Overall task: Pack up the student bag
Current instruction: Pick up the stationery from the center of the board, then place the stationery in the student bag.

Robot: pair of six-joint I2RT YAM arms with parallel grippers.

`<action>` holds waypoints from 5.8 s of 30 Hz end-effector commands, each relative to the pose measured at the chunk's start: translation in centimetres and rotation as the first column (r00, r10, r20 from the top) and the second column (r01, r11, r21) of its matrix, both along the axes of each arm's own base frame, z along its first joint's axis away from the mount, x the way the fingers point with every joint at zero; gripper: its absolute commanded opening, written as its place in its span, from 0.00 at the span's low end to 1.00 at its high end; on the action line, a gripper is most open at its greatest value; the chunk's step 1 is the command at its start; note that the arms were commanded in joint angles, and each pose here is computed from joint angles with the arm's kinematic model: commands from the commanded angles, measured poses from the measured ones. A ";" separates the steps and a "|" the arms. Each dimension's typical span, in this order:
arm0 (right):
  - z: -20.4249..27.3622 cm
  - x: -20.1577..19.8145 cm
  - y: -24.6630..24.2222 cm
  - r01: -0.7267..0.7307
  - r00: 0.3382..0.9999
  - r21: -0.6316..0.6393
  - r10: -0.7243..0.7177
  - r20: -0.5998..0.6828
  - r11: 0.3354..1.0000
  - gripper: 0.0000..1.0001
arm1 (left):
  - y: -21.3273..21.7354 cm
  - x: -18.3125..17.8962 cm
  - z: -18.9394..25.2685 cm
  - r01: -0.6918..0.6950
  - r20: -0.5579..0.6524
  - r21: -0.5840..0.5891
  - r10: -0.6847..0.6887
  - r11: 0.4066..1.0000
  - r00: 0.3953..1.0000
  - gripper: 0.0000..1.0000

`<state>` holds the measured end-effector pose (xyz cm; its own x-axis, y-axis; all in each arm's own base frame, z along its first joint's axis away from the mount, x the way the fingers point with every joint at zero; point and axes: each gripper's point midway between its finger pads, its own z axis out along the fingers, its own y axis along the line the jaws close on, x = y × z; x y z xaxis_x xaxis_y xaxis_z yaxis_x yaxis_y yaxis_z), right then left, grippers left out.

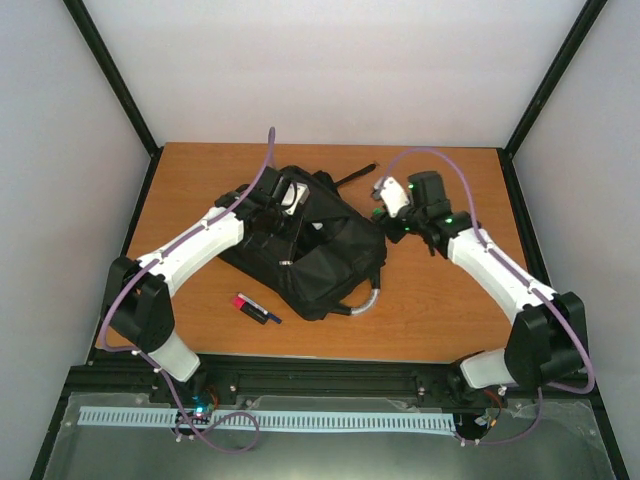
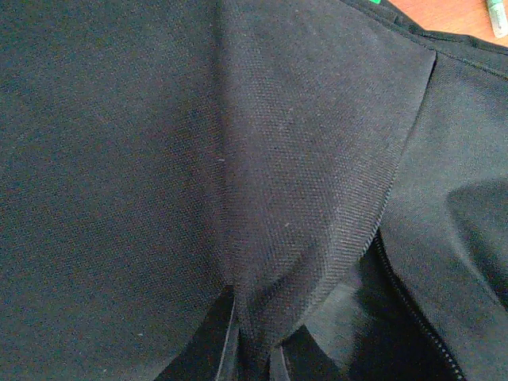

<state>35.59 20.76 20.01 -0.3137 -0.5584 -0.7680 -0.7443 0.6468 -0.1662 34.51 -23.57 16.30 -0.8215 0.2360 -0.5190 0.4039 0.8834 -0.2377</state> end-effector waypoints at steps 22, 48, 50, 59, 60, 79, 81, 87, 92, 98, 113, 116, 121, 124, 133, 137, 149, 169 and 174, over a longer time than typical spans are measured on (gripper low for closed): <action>-14.4 8.0 -22.0 0.520 0.681 -0.202 -0.545 -0.489 0.830 0.48 | -0.8 1.1 2.5 -0.017 0.039 -0.057 0.020 0.998 0.999 0.02; -18.3 9.8 -22.4 0.487 0.641 -0.262 -0.545 -0.540 0.833 0.52 | -1.2 0.9 1.6 -0.014 -0.007 -0.058 0.014 0.998 1.000 0.04; -18.4 9.6 -22.6 0.478 0.643 -0.280 -0.548 -0.535 0.833 0.52 | -1.2 0.9 1.4 -0.014 -0.011 -0.055 0.013 0.998 1.000 0.04; -18.3 7.5 -23.9 0.445 0.653 -0.366 -0.576 -0.493 0.817 0.43 | -1.2 0.9 1.4 -0.015 -0.018 -0.055 0.014 0.998 1.000 0.05; -18.4 7.3 -24.0 0.441 0.653 -0.376 -0.579 -0.489 0.815 0.42 | -1.2 0.8 1.4 -0.012 -0.016 -0.056 0.012 0.998 1.000 0.05; -18.2 6.1 -24.1 0.427 0.655 -0.393 -0.579 -0.486 0.814 0.19 | -1.3 0.8 1.4 -0.012 -0.024 -0.060 0.011 0.998 1.000 0.06; -18.1 6.1 -24.1 0.427 0.656 -0.394 -0.579 -0.484 0.814 0.17 | -1.3 0.8 1.4 -0.011 -0.025 -0.061 0.009 0.998 1.000 0.06; -18.0 5.9 -24.0 0.428 0.658 -0.389 -0.576 -0.486 0.816 0.13 | -1.4 0.7 1.5 -0.009 -0.025 -0.062 0.008 0.998 1.000 0.06; -16.5 5.6 -23.1 0.440 0.668 -0.338 -0.554 -0.496 0.832 0.12 | -1.3 0.7 1.3 -0.009 -0.029 -0.060 0.007 0.998 1.000 0.07; -12.2 4.2 -20.4 0.430 0.706 -0.219 -0.478 -0.522 0.876 0.12 | -1.3 0.7 1.3 -0.008 -0.031 -0.057 0.006 0.998 0.999 0.07; -4.1 -4.5 -7.4 0.111 0.818 -0.018 -0.102 -0.566 0.994 0.12 | -1.6 0.7 1.2 -0.005 -0.035 -0.069 0.002 0.998 0.999 0.07; -3.4 -6.2 -5.2 0.039 0.818 -0.009 -0.037 -0.574 0.999 0.12 | -1.6 0.7 1.2 -0.003 -0.034 -0.071 0.001 0.997 0.999 0.07; -3.8 -9.3 -2.3 -0.073 0.766 0.005 0.059 -0.640 0.997 0.13 | -1.5 0.7 1.3 -0.004 -0.029 -0.065 0.002 0.998 1.000 0.07; -4.7 -10.6 -1.3 -0.126 0.741 0.001 0.095 -0.665 0.992 0.13 | -1.5 0.8 1.4 -0.004 -0.026 -0.064 0.002 0.998 1.000 0.07; -6.6 -9.8 1.3 -0.165 0.705 -0.031 0.096 -0.703 0.986 0.13 | -1.7 0.4 2.2 0.012 -0.018 -0.086 -0.013 0.996 1.000 0.07; -7.1 -7.7 1.7 -0.126 0.708 -0.067 0.042 -0.705 0.990 0.13 | -1.9 0.2 2.2 0.022 -0.024 -0.099 -0.024 0.995 0.999 0.08; -7.8 -3.3 2.8 -0.046 0.727 -0.131 -0.057 -0.684 0.990 0.13 | -2.9 -0.3 2.3 0.064 -0.037 -0.145 -0.070 0.987 0.997 0.09; -6.7 -1.3 6.5 -0.058 0.780 -0.063 0.006 -0.626 0.996 0.30 | -3.2 -0.4 1.7 0.071 -0.058 -0.151 -0.080 0.986 0.995 0.09; -5.9 -2.0 4.9 -0.047 0.821 -0.096 -0.016 -0.571 0.994 0.37 | -3.2 -0.3 1.6 0.071 -0.057 -0.147 -0.080 0.987 0.995 0.09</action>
